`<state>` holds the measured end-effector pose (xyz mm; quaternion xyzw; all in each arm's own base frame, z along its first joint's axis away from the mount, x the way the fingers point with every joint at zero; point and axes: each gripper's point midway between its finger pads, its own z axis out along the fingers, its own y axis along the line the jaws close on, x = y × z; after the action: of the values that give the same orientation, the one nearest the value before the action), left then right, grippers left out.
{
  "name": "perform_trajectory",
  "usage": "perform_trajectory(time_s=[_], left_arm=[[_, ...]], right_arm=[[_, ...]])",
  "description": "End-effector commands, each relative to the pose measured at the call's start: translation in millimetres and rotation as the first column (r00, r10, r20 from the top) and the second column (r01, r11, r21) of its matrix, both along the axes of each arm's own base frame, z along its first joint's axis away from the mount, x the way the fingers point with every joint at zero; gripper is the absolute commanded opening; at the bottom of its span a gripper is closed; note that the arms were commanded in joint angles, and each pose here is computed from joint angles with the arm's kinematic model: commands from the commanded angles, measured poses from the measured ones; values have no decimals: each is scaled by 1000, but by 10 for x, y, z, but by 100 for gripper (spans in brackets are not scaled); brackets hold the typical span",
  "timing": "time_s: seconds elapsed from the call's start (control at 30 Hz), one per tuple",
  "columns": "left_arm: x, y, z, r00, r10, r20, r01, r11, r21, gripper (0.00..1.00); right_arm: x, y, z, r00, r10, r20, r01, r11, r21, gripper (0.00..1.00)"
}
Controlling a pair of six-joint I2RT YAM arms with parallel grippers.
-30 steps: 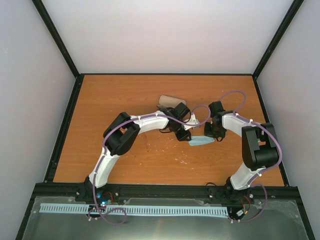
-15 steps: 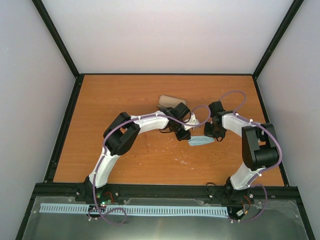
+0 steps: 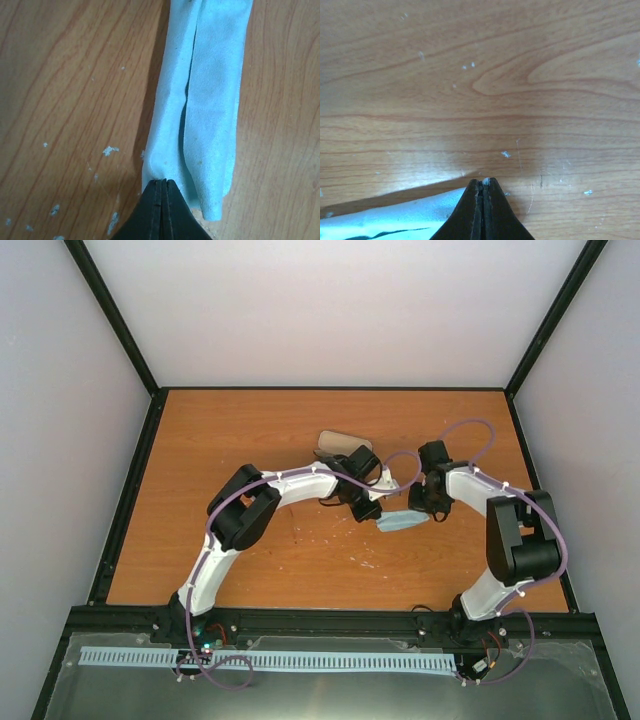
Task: Organize the sunglasses
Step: Pick up the glasses cleaning cloth from the center of the board.
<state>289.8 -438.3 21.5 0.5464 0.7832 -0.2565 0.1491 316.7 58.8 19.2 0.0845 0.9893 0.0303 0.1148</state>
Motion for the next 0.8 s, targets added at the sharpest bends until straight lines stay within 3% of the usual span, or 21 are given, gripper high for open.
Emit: perform_trajectory(time_s=[0.0,0.33,0.77], left_arm=[[91,-109,447,996,-13,86,19,997,-74,1],[97,-87,597,993,-8,118,18,996,-91,0],[140,46,895,976,20,216,4,994,-108,0]], right_arm=[[105,3,226,996,-2,91,1,1000,17,3],[74,-6,260,995,-8,100,6,1000,19,3],[185,15,643,959,-20,281,4,998,57,3]])
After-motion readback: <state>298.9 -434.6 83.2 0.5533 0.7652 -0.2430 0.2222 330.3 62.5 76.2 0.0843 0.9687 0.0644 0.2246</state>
